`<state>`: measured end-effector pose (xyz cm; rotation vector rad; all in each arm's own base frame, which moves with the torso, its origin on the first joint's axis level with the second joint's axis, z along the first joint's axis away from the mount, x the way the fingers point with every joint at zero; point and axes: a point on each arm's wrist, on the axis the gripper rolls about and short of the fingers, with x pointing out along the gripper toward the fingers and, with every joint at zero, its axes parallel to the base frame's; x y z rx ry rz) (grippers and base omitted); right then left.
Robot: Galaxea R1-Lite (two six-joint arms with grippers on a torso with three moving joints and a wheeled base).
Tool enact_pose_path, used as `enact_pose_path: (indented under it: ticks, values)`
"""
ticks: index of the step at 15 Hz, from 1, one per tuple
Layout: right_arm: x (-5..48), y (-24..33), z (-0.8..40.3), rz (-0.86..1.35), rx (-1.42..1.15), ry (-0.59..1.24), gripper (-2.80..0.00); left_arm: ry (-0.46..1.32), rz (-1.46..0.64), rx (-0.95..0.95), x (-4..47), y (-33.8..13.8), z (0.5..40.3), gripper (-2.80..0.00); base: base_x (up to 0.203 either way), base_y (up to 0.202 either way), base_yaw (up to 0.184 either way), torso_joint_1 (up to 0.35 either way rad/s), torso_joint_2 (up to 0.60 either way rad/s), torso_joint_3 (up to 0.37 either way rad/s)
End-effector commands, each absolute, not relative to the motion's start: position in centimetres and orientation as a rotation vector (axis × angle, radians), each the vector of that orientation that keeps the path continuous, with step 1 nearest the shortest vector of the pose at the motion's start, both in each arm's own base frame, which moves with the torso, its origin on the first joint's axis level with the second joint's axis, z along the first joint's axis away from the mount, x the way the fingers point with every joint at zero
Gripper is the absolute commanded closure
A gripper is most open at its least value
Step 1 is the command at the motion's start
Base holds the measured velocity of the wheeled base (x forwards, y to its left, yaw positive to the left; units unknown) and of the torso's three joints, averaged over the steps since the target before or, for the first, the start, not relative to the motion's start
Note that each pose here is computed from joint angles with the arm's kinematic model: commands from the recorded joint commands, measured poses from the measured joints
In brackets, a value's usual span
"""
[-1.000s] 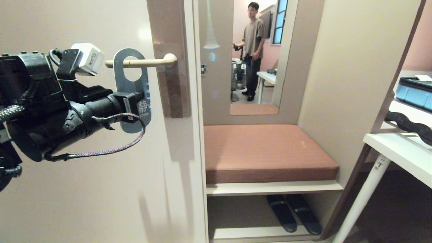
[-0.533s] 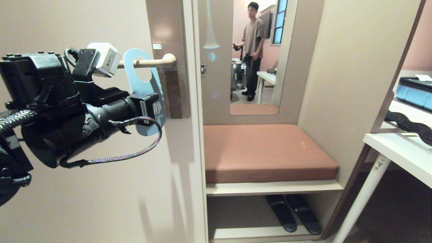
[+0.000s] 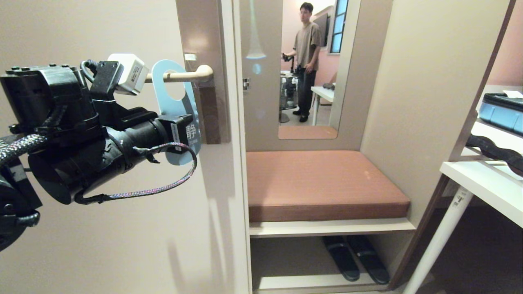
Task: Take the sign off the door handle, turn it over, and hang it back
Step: Hang the sign back with the other side facing out
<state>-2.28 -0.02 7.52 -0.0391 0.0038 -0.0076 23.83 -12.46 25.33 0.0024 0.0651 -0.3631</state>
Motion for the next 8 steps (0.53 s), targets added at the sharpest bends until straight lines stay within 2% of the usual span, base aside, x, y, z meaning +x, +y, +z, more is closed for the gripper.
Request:
enact_pose_path:
  ticks: [1, 4, 5, 8]
  values:
    - [-2.28, -0.02, 7.52, -0.008, -0.040, 0.003, 0.00, 0.067, -0.361, 0.004, 23.89, -12.49, 25.23, 0.00, 0.000, 0.000, 0.000, 0.000, 0.00, 0.000]
    - [-2.28, -0.02, 7.52, -0.008, -0.040, 0.003, 0.00, 0.068, -0.363, 0.018, 23.87, -12.52, 25.13, 0.00, 0.000, 0.000, 0.000, 0.000, 0.00, 0.000]
    - [-2.28, -0.02, 7.52, -0.008, -0.040, 0.003, 0.00, 0.068, -0.365, 0.027, 23.86, -12.52, 25.09, -2.80, 0.000, 0.000, 0.000, 0.000, 0.00, 0.000]
    - [-2.28, -0.02, 7.50, -0.008, -0.040, 0.005, 0.00, 0.069, -0.366, 0.016, 23.98, -12.59, 25.09, -2.80, 0.000, 0.000, 0.000, 0.000, 0.00, 0.000]
